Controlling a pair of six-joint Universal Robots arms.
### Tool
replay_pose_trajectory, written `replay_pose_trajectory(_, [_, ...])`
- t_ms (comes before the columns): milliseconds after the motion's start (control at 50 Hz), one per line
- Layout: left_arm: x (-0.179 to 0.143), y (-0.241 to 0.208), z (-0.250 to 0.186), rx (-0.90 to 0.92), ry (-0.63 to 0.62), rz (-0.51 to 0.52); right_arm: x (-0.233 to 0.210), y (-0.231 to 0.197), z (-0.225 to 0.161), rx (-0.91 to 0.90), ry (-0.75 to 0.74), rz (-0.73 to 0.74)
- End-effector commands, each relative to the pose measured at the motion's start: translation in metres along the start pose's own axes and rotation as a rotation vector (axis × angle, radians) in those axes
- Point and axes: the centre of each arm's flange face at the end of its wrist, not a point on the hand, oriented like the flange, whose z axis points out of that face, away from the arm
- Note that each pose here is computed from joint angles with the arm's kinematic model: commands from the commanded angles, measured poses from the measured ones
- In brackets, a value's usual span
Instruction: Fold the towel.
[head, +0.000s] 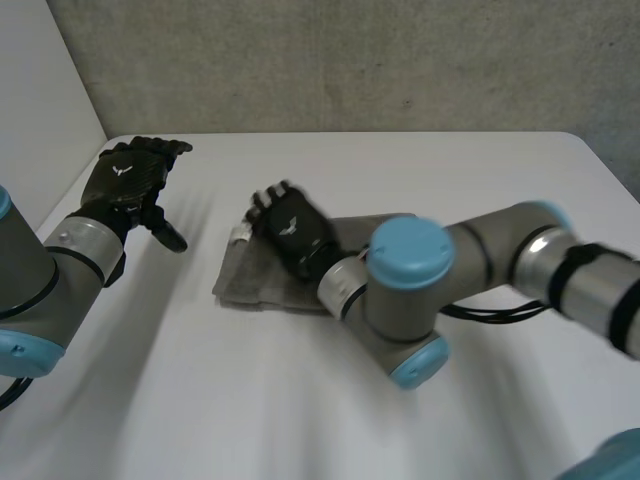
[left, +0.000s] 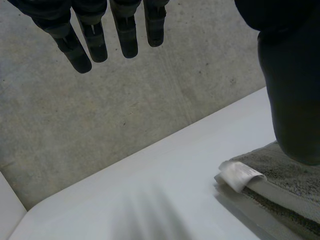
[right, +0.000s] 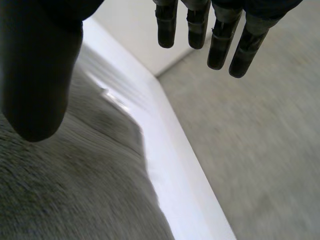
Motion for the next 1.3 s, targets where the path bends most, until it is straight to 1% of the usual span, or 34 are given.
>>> replay_pose_trajectory(20, [0.002,0.000,0.000,0.000,0.005,0.001,0.081,0.012,-0.037,-0.186,0.192,0.262])
replay_pose_trajectory(40, [0.002,0.000,0.000,0.000,0.005,0.001,0.081,0.012,-0.038,-0.187,0.192,0.263])
replay_pose_trajectory(80, [0.003,0.001,0.000,0.000,0.008,0.003,0.079,0.029,-0.054,-0.295,0.169,0.325])
replay_pose_trajectory(100, [0.003,0.001,0.000,0.000,0.008,0.003,0.079,0.029,-0.054,-0.296,0.168,0.325])
replay_pose_trajectory(140, [0.004,0.002,0.000,-0.003,0.010,0.002,0.080,0.055,-0.072,-0.413,0.147,0.365])
replay_pose_trajectory(160, [0.004,0.002,0.000,-0.003,0.010,0.002,0.080,0.055,-0.072,-0.414,0.147,0.365])
replay_pose_trajectory(240, [0.005,0.004,-0.001,-0.008,0.014,0.003,0.077,0.081,-0.088,-0.511,0.146,0.397])
replay_pose_trajectory(300, [0.005,0.005,-0.001,-0.011,0.014,0.004,0.079,0.089,-0.092,-0.530,0.160,0.408])
replay_pose_trajectory(480, [0.006,0.006,-0.001,-0.015,0.016,0.003,0.082,0.098,-0.094,-0.532,0.189,0.444])
replay_pose_trajectory(580, [0.007,0.007,-0.001,-0.020,0.019,0.002,0.082,0.097,-0.094,-0.521,0.206,0.523])
replay_pose_trajectory(820, [0.008,0.009,-0.002,-0.026,0.021,0.003,0.078,0.094,-0.096,-0.505,0.186,0.600])
replay_pose_trajectory(920, [0.008,0.009,-0.002,-0.026,0.021,0.003,0.077,0.093,-0.095,-0.489,0.187,0.677])
replay_pose_trajectory(1040, [0.008,0.010,-0.003,-0.029,0.021,0.002,0.075,0.094,-0.095,-0.485,0.173,0.686])
replay_pose_trajectory(1200, [0.009,0.011,-0.003,-0.031,0.025,0.001,0.087,0.105,-0.097,-0.489,0.223,0.670])
replay_pose_trajectory(1260, [0.011,0.011,-0.004,-0.031,0.029,0.002,0.095,0.108,-0.100,-0.506,0.232,0.645])
replay_pose_trajectory(1300, [0.011,0.011,-0.004,-0.031,0.029,0.002,0.101,0.106,-0.109,-0.538,0.222,0.582])
